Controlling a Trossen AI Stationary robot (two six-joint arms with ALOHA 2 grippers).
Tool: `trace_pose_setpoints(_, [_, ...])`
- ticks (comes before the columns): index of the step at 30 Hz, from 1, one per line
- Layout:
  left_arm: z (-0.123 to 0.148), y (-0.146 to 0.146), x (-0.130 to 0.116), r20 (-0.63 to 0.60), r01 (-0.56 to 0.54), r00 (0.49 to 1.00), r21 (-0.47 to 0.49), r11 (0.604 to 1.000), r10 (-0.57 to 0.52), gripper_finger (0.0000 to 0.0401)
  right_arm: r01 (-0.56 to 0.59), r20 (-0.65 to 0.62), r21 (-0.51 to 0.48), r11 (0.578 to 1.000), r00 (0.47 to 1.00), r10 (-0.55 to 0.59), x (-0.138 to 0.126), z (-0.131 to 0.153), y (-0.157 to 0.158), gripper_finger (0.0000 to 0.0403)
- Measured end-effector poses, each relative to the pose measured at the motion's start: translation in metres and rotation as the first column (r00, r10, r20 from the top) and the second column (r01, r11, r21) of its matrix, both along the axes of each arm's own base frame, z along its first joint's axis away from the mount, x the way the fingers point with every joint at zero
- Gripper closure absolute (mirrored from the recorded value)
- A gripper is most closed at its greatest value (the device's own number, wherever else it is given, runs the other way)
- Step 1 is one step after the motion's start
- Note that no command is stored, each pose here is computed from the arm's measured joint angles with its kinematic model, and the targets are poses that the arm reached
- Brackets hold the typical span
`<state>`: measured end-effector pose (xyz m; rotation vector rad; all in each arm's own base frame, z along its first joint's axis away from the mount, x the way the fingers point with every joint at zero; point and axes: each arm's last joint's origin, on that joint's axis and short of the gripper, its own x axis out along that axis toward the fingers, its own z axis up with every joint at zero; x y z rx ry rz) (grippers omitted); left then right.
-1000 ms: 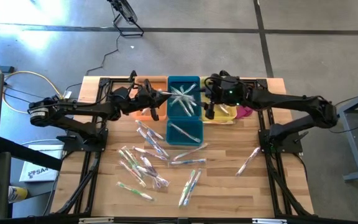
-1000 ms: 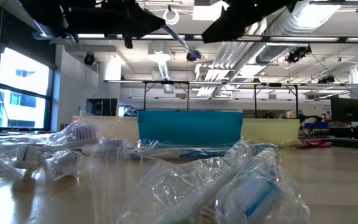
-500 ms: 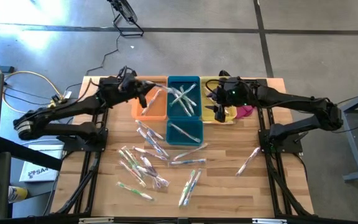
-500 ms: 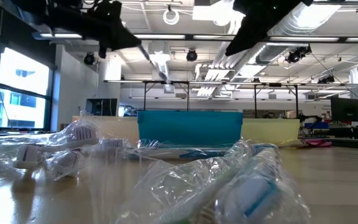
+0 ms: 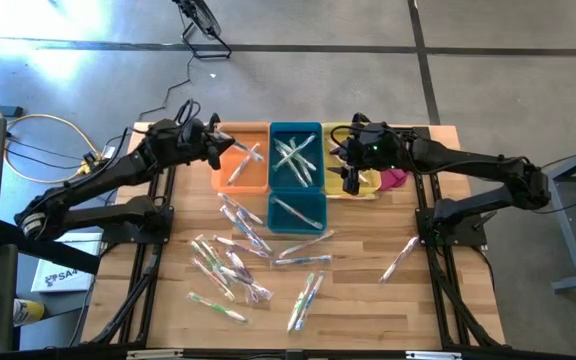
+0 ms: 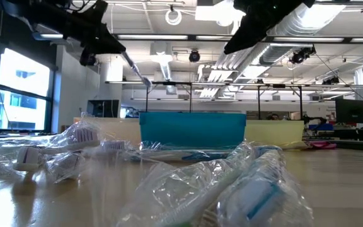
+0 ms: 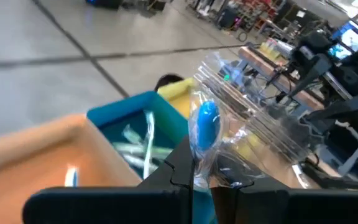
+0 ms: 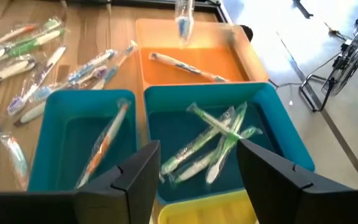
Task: Pick & Place Toothbrushes
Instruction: Put the blue toothbrush into the orange bin
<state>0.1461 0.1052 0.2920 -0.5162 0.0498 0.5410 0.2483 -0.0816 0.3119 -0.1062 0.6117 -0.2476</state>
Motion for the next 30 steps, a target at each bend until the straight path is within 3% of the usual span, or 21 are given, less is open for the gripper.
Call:
trace_pose_setpoints(15, [-0.036,0.028,0.014,-0.109,-0.038,0.994,-0.276,0.960,0.009,0.0381,0.010,0.006,0.015,1.000,1.000,-0.010,0.000,0.000,0.000,0.0198])
trace_pose_setpoints(30, [-0.066,0.048,0.023,-0.222,-0.113,0.975,-0.369,0.923,0.031,0.0382,0.011,0.007,0.023,1.000,1.000,-0.011,0.000,0.000,0.000,0.0198])
